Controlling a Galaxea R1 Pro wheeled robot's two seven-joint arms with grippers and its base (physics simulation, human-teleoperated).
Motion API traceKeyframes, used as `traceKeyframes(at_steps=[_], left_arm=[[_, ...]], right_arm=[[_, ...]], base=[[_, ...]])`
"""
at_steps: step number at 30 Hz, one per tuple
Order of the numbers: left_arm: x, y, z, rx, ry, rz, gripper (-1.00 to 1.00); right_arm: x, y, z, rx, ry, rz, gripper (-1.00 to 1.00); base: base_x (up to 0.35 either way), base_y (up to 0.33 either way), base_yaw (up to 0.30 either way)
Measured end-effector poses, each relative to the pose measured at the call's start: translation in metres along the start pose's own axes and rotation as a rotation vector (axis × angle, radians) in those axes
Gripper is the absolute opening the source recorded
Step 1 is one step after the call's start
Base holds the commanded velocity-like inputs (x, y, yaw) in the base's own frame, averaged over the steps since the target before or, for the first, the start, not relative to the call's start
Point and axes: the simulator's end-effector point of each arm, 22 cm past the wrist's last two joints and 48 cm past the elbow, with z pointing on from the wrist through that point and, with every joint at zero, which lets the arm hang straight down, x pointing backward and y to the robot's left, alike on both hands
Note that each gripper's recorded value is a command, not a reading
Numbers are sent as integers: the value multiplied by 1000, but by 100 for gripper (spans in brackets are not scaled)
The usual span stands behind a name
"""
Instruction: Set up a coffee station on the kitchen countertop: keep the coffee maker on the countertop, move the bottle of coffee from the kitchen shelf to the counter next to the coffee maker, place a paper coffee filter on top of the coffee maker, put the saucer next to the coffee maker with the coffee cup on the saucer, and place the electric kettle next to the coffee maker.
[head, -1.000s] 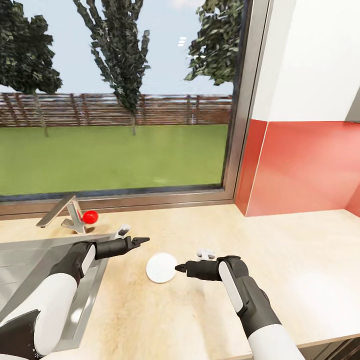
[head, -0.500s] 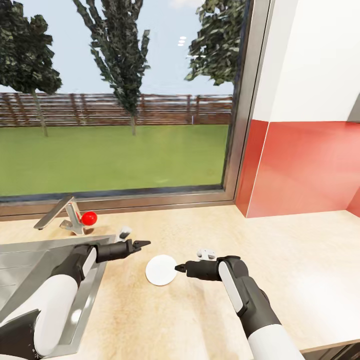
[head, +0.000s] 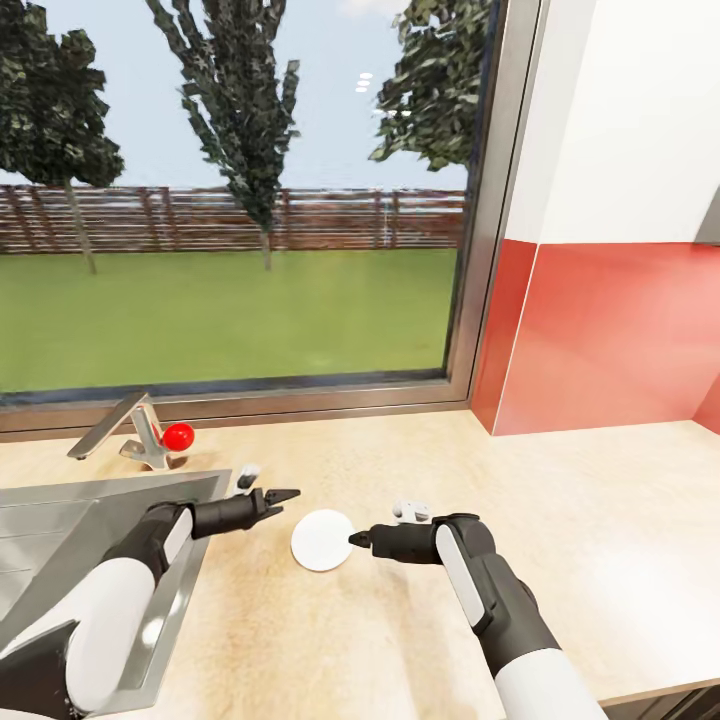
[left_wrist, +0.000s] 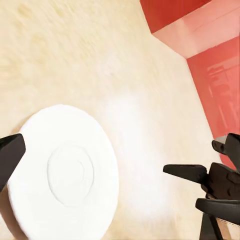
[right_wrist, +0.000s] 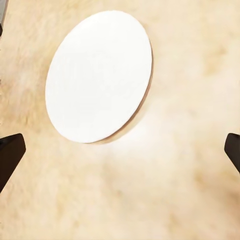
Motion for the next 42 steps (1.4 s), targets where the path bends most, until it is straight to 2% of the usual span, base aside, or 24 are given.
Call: traceKeyframes(at_steps=[3,9,21,27,35,39,42], left_arm=[[-1,7,-5,3,-47,-3,100],[0,12,-7,2,-71,-4,100],[6,13,-6,5,-66,-17,100],[15,16,-3,7,-53,-37,100],[16,21,-2,-17,-52,-43,100],[34,27,1,-18,-32,-72,100],[39,31,1,-20,-37,-67,100]], right_arm=[[0,1,0,-2,0,0,100],[0,1,0,-3,0,0,100],[3,6,2,-5,9,-16,100],[4,6,3,-4,11,-16,100],[10,6,7,-6,27,-8,100],[10,5,7,-7,28,-7,100],[10,6,7,-7,27,-8,100]], base=[[0,0,0],[14,0,0],[52,0,0],[18,0,0],[29,0,0],[1,0,0],[0,0,0]])
